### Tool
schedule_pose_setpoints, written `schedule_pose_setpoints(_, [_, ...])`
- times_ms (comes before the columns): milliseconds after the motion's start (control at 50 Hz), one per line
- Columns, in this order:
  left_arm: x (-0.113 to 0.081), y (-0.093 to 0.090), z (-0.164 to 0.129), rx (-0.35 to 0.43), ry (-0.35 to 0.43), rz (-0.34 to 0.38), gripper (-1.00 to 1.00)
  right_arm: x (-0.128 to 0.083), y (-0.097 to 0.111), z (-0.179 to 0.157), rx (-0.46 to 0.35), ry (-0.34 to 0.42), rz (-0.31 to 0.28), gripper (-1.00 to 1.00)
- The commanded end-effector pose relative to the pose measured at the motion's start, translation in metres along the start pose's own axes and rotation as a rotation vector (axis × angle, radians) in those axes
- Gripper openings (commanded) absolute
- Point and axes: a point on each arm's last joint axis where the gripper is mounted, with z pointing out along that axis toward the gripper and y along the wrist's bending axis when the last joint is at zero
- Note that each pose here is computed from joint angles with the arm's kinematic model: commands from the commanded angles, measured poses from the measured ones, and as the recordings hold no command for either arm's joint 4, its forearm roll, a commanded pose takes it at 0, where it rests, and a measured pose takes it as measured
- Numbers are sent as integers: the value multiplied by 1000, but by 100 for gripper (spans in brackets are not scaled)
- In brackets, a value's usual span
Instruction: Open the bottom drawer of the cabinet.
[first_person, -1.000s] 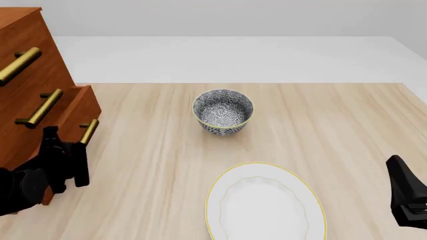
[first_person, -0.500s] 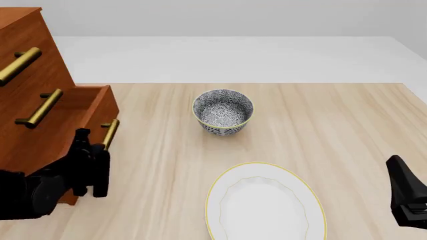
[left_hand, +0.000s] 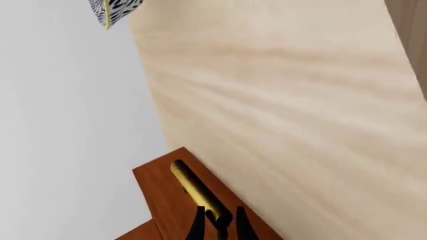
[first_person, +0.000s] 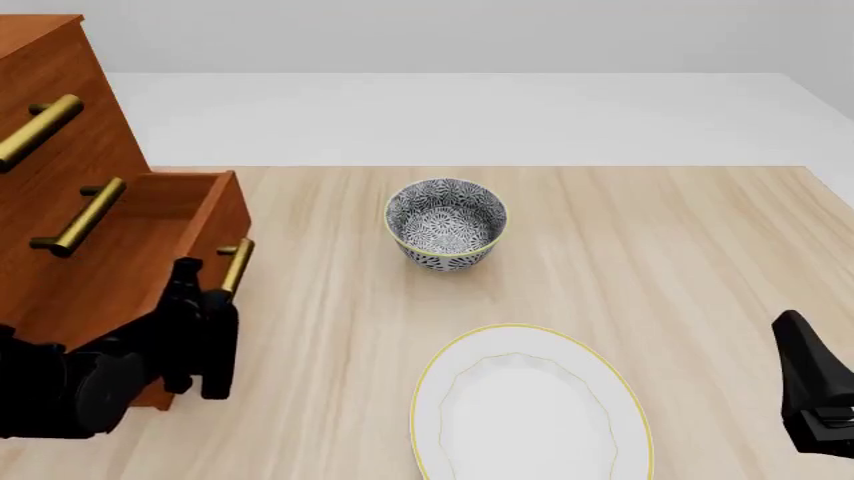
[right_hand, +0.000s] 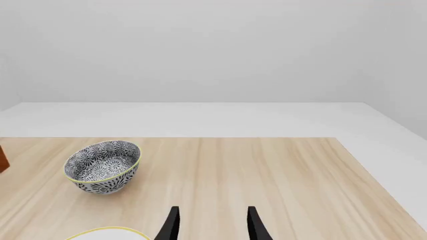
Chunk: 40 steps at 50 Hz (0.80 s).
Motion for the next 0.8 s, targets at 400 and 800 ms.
schedule_pose_setpoints(400, [-17,35,-3,-204,-106,148,100,0,0,0,0,0,0,100])
schedule_pose_setpoints(800, [-13,32,-15,-202,-102,113,100,0,0,0,0,0,0,100])
